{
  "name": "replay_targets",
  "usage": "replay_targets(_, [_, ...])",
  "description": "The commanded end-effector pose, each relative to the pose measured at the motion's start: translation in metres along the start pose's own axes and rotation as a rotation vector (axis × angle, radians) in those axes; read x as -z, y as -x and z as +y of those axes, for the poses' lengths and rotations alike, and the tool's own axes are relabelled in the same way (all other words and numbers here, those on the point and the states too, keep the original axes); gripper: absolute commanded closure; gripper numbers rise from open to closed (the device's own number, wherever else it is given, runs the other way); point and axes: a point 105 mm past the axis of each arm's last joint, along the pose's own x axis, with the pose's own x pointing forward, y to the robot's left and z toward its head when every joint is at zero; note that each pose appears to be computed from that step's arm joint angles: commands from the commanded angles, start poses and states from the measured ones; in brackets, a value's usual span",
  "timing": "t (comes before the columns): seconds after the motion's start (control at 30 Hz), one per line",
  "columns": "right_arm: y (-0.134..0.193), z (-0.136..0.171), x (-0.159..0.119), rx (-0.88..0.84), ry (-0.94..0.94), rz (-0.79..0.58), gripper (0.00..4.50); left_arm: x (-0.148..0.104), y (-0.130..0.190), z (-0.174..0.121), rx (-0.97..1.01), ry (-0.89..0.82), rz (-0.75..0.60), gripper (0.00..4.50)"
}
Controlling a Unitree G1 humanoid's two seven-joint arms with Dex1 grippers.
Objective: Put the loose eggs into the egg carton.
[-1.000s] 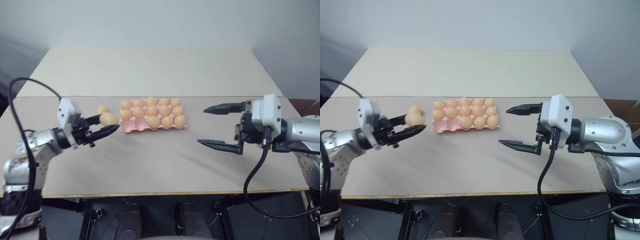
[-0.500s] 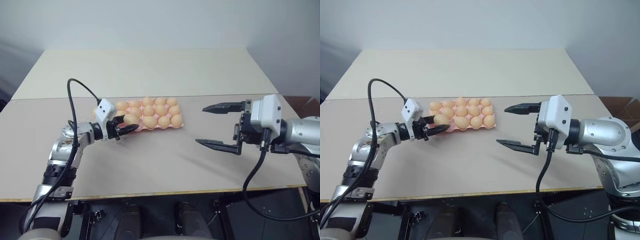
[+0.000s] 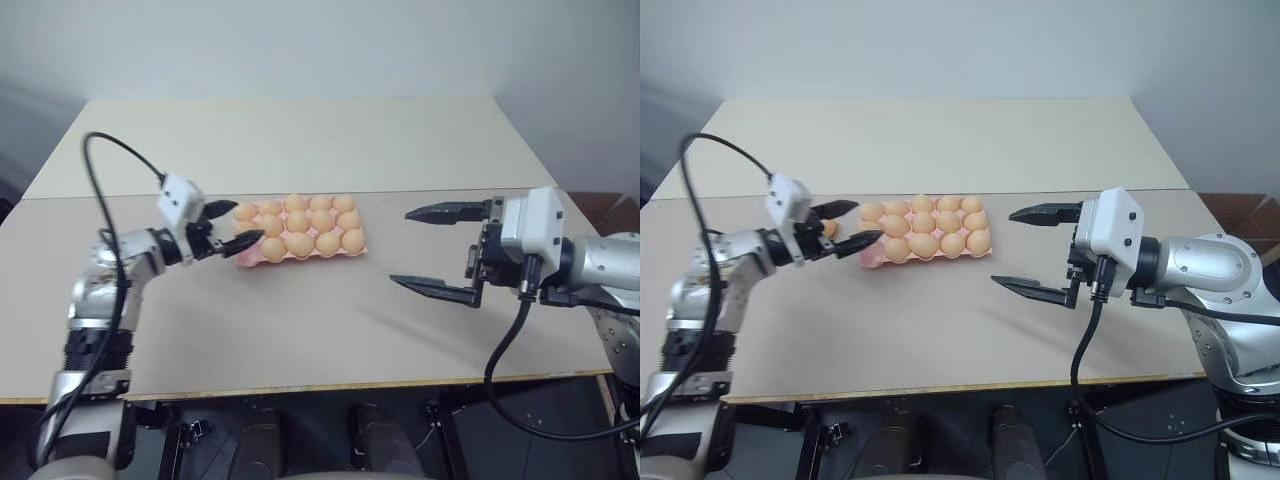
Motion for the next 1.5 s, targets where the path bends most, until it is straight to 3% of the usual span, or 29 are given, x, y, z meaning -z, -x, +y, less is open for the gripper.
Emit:
replay_targets(0.03, [0.005,-0.003,-0.011,0.006,0.02,-0.037,0.0,-0.032,0.041,0.004,-0.014,-0.055,-0.058,0.05])
replay_targets(0.23, [0.008,-0.008,-0.002,0.01,-0.03,-0.036,0.0,-0.04,0.108,-0.007,-0.077,-0.061,-0.003,0.05])
replay_targets(0.37, [0.009,-0.012,0.013,0.027,-0.086,-0.021,0.0,-0.023,0.143,-0.033,-0.103,0.033,0.057,0.05])
replay_targets(0.63, [0.006,-0.013,0.019,0.019,-0.115,-0.019,0.0,-0.002,0.155,-0.06,-0.207,0.133,0.065,0.05])
replay_targets(1.0, [0.007,-0.01,0.018,0.011,-0.115,-0.005,0.0,-0.002,0.14,-0.043,-0.25,0.143,0.047,0.05])
replay_targets(1.27, [0.005,-0.009,0.017,0.021,-0.1,-0.005,0.0,0.019,0.094,0.034,-0.609,0.221,0.09,0.05])
replay_targets(1.5, [0.005,-0.006,0.015,0.023,-0.093,-0.002,0.0,0.032,0.051,0.069,-0.656,0.247,0.092,0.05])
